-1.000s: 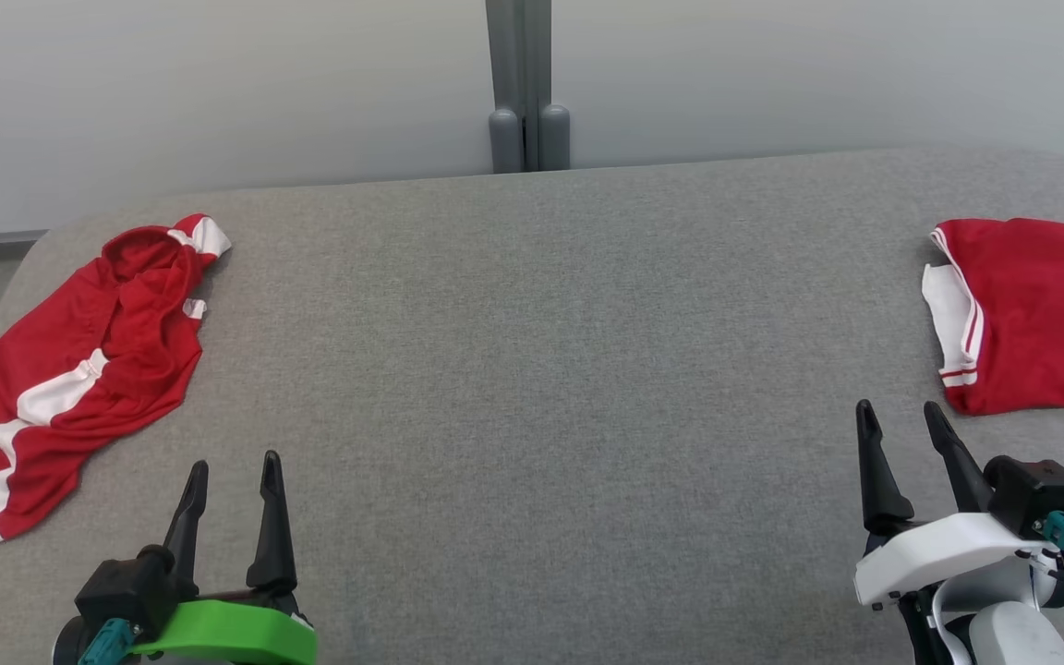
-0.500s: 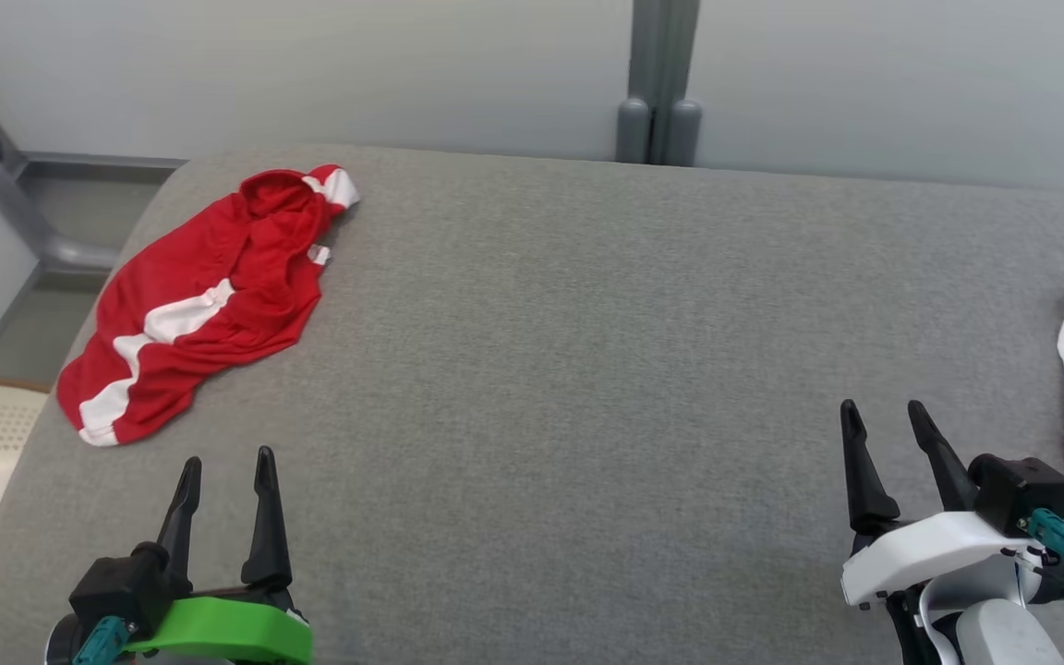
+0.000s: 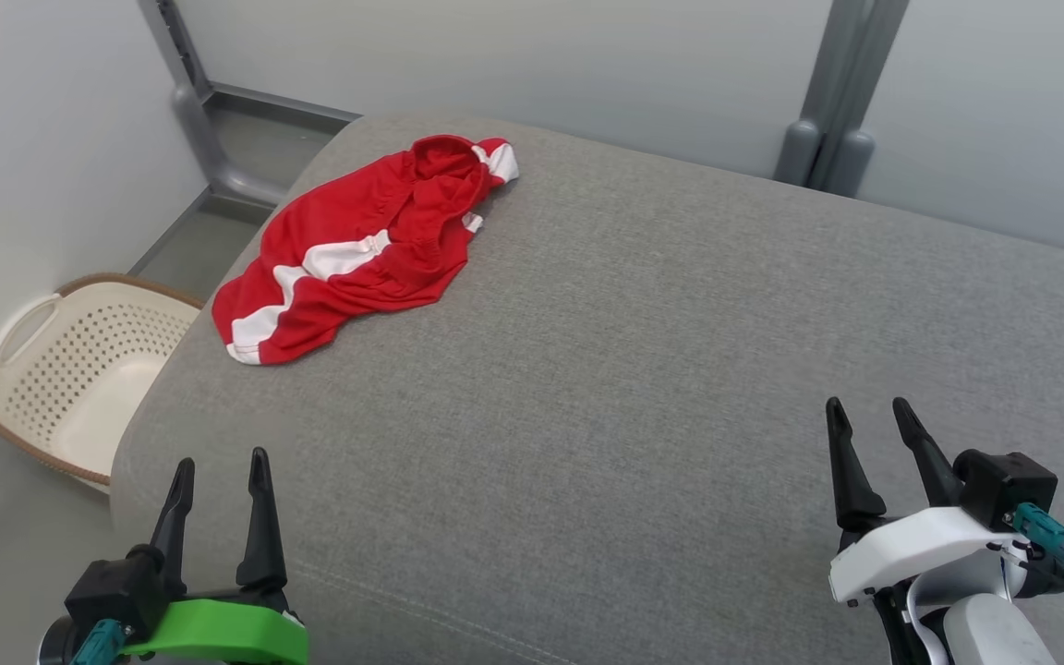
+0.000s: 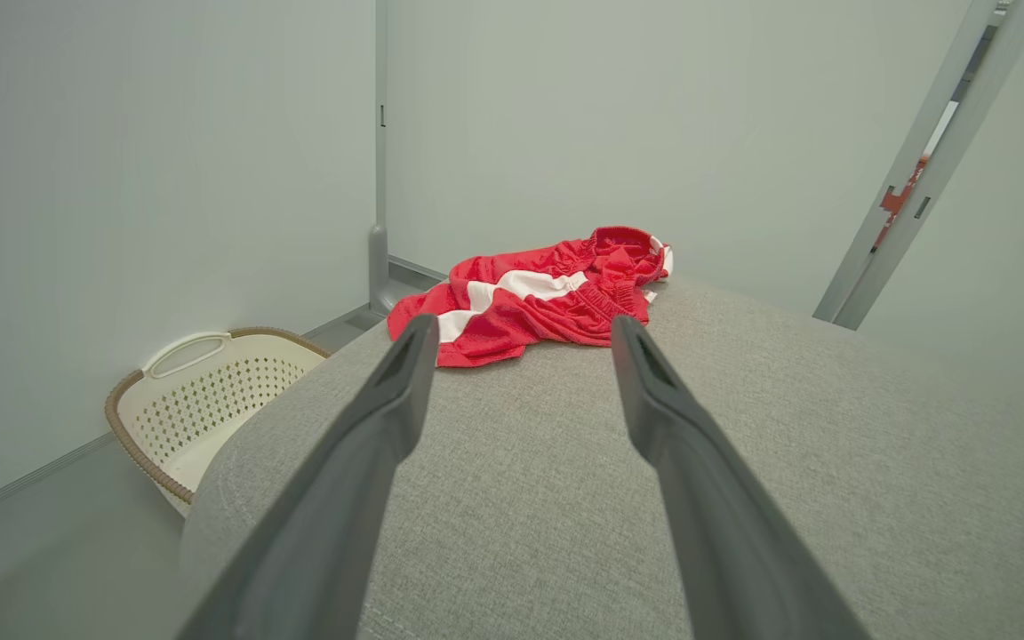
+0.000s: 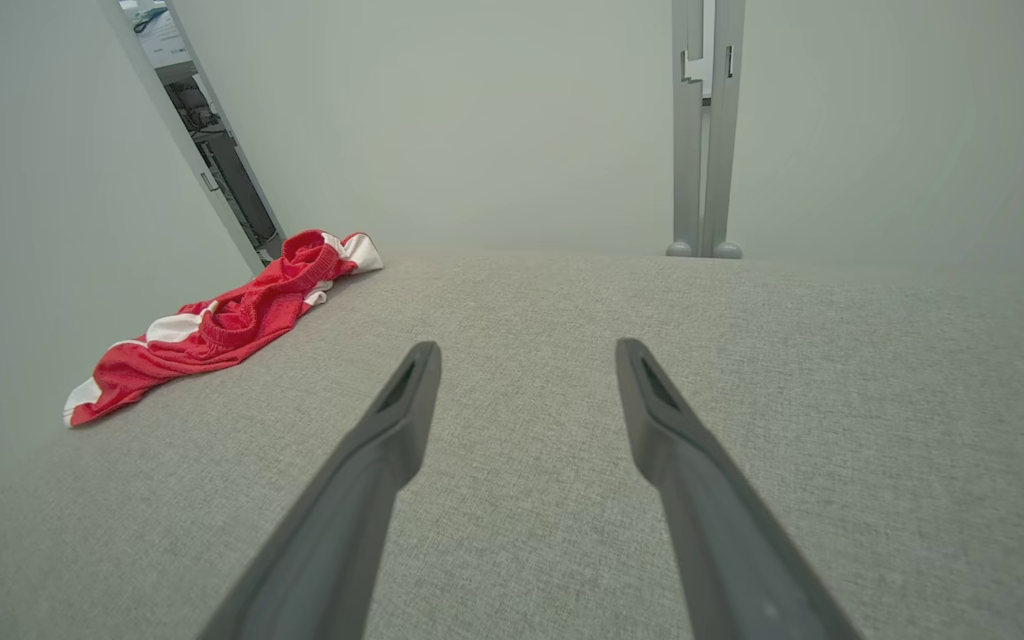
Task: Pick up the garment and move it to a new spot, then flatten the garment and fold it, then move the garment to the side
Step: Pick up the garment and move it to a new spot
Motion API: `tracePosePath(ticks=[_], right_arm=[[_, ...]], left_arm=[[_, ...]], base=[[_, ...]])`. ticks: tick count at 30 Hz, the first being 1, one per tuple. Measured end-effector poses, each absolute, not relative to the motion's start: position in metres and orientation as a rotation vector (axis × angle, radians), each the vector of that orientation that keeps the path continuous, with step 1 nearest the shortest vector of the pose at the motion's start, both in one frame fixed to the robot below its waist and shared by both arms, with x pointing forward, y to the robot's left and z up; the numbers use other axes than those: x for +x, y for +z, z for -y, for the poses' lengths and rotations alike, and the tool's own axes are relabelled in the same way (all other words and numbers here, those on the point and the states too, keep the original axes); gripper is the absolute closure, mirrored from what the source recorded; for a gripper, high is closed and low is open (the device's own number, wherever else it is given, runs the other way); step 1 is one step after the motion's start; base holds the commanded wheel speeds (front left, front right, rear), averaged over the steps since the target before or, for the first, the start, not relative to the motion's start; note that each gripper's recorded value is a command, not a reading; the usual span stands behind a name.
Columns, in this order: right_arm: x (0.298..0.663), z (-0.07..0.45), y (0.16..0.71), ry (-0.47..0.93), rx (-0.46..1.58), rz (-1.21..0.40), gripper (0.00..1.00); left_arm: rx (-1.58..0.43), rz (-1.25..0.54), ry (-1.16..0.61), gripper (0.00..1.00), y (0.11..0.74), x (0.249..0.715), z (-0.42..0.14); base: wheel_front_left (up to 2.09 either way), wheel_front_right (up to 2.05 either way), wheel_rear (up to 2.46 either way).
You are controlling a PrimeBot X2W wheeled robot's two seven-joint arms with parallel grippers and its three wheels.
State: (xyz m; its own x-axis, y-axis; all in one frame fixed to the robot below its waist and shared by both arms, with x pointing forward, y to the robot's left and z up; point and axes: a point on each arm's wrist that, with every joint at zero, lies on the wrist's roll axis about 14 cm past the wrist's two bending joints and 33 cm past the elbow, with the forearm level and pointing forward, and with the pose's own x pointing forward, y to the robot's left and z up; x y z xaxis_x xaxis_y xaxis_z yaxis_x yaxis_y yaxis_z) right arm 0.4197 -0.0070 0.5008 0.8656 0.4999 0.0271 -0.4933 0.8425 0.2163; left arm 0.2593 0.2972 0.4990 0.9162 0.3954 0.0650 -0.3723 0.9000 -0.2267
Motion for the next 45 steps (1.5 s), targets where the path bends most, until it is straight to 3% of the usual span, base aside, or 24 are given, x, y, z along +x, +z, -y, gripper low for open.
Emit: tracePosePath(ticks=[11,20,33,45], right_arm=[[0.424,-0.019,0.495,0.590,0.227,-0.051,0.00],[0.428,-0.013,0.491,0.574,0.228,-0.061,0.00],[0.456,0.001,0.484,0.548,0.225,-0.065,0.00],[0.484,0.032,0.468,0.506,0.197,-0.075,0.00]], left_arm=[[-0.184,0.104,0.481,0.00,0.499,0.242,-0.315],[-0.193,0.053,0.490,0.00,0.485,0.254,-0.316],[-0.212,-0.106,0.376,0.00,0.475,0.370,-0.336],[-0.471,-0.327,0.445,0.00,0.439,0.471,-0.361]], base=[[0.00,0.00,0.00],[0.00,0.00,0.00],[0.00,0.00,0.00],[0.00,0.00,0.00]])
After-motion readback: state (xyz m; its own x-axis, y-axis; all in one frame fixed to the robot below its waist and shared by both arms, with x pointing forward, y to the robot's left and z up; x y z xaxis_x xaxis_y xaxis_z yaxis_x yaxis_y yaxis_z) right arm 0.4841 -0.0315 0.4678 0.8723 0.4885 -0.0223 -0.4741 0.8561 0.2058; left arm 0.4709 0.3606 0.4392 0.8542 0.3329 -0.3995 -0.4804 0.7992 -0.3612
